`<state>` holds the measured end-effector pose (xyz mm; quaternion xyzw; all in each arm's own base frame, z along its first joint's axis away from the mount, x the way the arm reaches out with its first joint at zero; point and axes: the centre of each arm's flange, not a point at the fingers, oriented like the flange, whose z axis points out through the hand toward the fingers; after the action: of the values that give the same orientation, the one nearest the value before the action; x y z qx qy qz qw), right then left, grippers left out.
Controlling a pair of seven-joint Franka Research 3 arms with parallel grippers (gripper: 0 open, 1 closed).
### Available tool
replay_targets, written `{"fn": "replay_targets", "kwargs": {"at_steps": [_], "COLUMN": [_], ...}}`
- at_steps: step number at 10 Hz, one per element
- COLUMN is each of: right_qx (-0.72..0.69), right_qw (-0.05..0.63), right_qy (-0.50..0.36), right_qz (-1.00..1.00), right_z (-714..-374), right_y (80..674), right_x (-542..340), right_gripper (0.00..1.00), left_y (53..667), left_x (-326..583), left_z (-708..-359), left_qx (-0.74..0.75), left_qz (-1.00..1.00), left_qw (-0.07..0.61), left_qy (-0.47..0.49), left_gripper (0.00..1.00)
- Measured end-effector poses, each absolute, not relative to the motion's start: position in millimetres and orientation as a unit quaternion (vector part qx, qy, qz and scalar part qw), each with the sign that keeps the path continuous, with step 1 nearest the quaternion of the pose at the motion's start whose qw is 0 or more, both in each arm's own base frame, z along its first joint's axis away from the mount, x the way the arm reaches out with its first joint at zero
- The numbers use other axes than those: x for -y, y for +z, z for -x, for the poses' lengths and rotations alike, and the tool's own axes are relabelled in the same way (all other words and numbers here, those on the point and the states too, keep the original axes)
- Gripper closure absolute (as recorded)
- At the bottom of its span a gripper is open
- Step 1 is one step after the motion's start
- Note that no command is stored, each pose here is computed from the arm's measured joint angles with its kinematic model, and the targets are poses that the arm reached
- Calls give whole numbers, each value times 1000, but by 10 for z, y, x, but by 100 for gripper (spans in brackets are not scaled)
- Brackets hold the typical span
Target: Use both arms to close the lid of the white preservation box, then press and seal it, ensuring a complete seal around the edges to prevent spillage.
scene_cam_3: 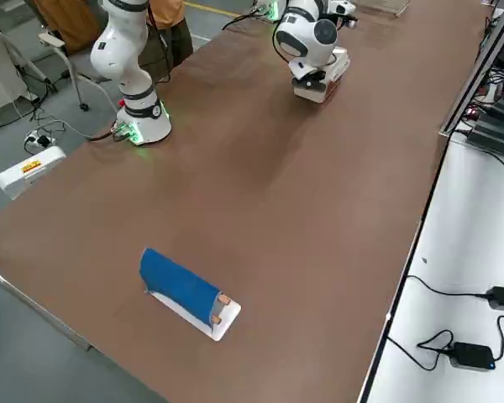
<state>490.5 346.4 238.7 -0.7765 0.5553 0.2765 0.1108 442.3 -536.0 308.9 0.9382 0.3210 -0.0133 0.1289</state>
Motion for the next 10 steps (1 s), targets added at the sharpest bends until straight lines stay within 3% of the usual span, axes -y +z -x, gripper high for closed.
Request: {"fn": "replay_targets", "kwargs": {"at_steps": [7, 10], "right_qx": [-556, -528], "right_qw": [115, 114], "right_qy": [281, 280], "right_qz": [774, 793], "right_z": [-4920, -5167], "right_y": [2387, 2928], "right_x": [-3441, -3316], "right_gripper": [93, 93], "left_y": [3095, 3111], "left_x": [5358, 5281], "left_z": [-4435, -4532], "left_qx": [-322, -330], "left_qz": [-938, -936], "left_qw": [130, 123], "left_qy": [-13, -13], "left_gripper": [99, 99]}}
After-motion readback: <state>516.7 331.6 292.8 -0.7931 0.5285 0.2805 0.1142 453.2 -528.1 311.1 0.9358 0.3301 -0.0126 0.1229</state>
